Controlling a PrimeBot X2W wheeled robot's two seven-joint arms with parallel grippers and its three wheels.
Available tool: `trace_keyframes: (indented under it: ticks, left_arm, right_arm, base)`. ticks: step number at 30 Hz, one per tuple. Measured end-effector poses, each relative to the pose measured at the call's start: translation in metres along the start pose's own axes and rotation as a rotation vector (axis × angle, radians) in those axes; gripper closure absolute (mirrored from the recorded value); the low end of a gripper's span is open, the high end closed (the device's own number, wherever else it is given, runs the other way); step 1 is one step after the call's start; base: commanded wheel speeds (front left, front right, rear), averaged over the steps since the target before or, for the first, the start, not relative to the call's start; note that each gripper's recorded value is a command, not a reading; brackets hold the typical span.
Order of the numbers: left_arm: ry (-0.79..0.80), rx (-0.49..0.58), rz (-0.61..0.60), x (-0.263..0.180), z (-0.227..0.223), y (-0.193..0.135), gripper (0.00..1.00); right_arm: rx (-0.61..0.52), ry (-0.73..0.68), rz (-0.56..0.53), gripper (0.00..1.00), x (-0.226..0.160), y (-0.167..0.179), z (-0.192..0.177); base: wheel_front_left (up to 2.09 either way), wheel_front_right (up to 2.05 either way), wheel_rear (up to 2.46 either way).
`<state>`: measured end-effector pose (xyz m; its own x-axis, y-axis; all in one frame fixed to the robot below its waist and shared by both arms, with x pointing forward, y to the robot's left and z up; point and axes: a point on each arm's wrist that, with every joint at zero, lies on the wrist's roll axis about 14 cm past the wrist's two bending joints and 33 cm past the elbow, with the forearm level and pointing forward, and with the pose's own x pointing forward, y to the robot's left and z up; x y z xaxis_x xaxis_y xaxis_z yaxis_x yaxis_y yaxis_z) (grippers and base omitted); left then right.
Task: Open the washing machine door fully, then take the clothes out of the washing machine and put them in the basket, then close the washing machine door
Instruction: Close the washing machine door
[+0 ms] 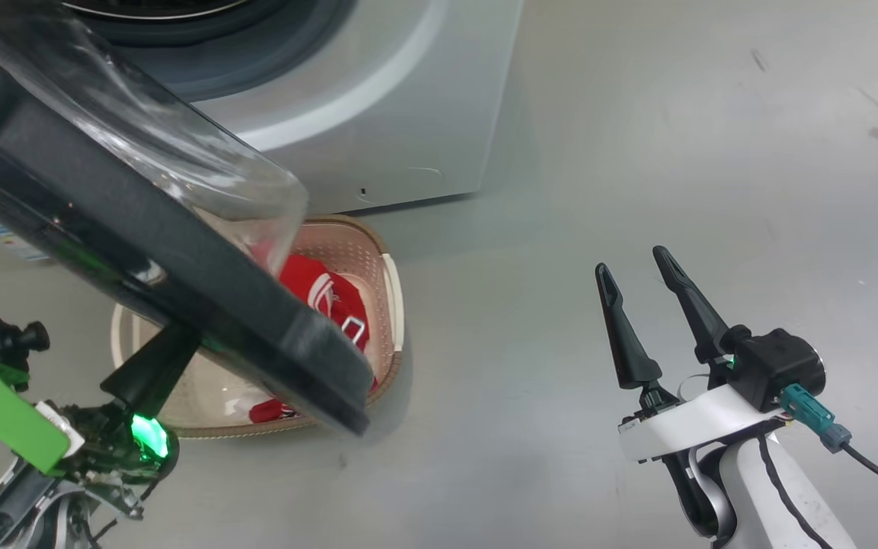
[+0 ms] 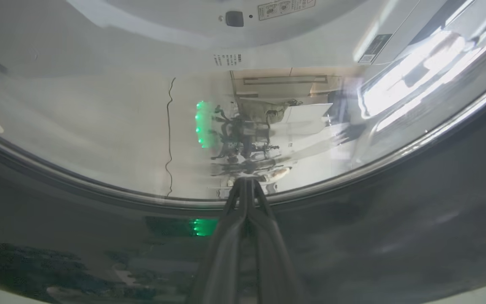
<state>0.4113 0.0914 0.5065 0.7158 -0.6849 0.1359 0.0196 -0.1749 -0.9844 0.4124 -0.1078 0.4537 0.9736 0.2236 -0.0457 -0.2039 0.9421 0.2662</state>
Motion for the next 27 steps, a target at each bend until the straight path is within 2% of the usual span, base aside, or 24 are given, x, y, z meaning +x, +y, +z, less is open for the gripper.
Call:
trace_keyframes:
  ticks: [15,27]
  left_arm:
    - [0.079,-0.006,-0.023,0.069,0.007,0.017,1.0]
    - [0.068,0.01,-0.025,0.126,0.028,0.027,1.0]
  right_arm:
    - [0.007,-0.004,-0.126,0.0,-0.012,-0.039,0.004]
    - [0.044,-0.016,-0.186,0.0,-0.01,-0.058,0.006]
  base:
    - [0.0,0.0,0.0]
    - [0.0,0.0,0.0]
